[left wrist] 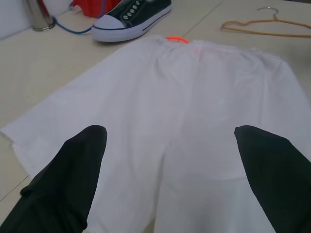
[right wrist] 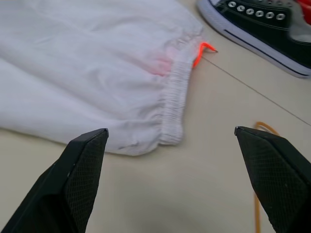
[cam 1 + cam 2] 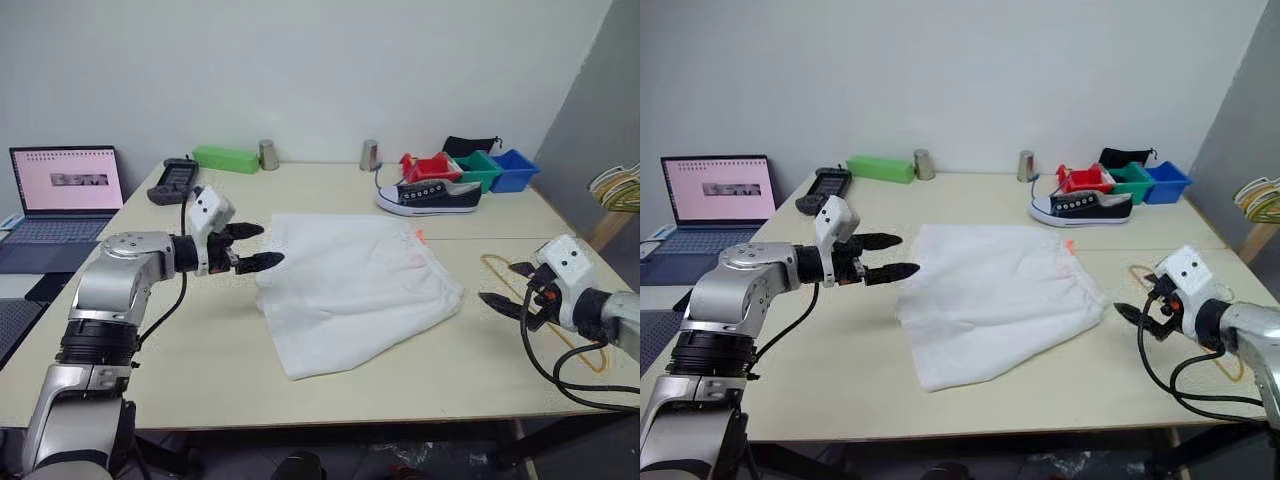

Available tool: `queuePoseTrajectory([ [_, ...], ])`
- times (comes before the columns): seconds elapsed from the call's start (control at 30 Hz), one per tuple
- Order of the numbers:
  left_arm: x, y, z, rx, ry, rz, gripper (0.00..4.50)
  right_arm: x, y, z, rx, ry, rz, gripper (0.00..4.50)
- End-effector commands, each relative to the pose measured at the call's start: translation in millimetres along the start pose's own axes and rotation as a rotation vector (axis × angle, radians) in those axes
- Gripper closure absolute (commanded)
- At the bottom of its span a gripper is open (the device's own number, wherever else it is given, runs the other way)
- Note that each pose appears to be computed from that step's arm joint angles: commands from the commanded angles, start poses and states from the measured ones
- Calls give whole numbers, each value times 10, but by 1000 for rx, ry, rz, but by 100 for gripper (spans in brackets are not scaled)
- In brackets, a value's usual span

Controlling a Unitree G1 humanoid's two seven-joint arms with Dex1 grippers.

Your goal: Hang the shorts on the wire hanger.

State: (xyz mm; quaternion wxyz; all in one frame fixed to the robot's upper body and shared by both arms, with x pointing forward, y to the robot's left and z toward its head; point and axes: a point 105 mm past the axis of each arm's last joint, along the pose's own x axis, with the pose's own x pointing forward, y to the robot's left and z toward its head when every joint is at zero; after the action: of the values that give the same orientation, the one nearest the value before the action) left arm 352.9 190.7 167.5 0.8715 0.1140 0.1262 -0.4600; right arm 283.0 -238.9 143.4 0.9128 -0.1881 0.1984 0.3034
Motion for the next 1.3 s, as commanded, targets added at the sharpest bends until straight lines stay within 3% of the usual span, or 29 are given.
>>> queuePoseTrajectory([
  [0.03,-42,-2,183,75,-38,6,0,-62,-6,115,-84,-8,37,8],
  [0.27,-10,-79,144,83,-22,-11,0,-61,-109,103,-140,14,37,8],
  [0.47,85,-345,105,92,-8,-111,0,-35,-118,43,-229,67,70,8],
  [0.6,255,-991,-119,142,71,-387,0,116,-161,-35,-505,195,126,8],
  [0.7,318,-1212,-302,206,130,-482,0,278,-175,-65,-666,249,188,8],
  [0.97,633,-1292,-807,290,209,-491,0,762,-213,-81,-866,304,303,8],
  [1.17,655,-1333,-1088,297,282,-514,0,1076,-294,-225,-963,370,337,8],
  [1.3,589,-1295,-1162,318,318,-509,0,1192,-253,-162,-955,339,360,8],
])
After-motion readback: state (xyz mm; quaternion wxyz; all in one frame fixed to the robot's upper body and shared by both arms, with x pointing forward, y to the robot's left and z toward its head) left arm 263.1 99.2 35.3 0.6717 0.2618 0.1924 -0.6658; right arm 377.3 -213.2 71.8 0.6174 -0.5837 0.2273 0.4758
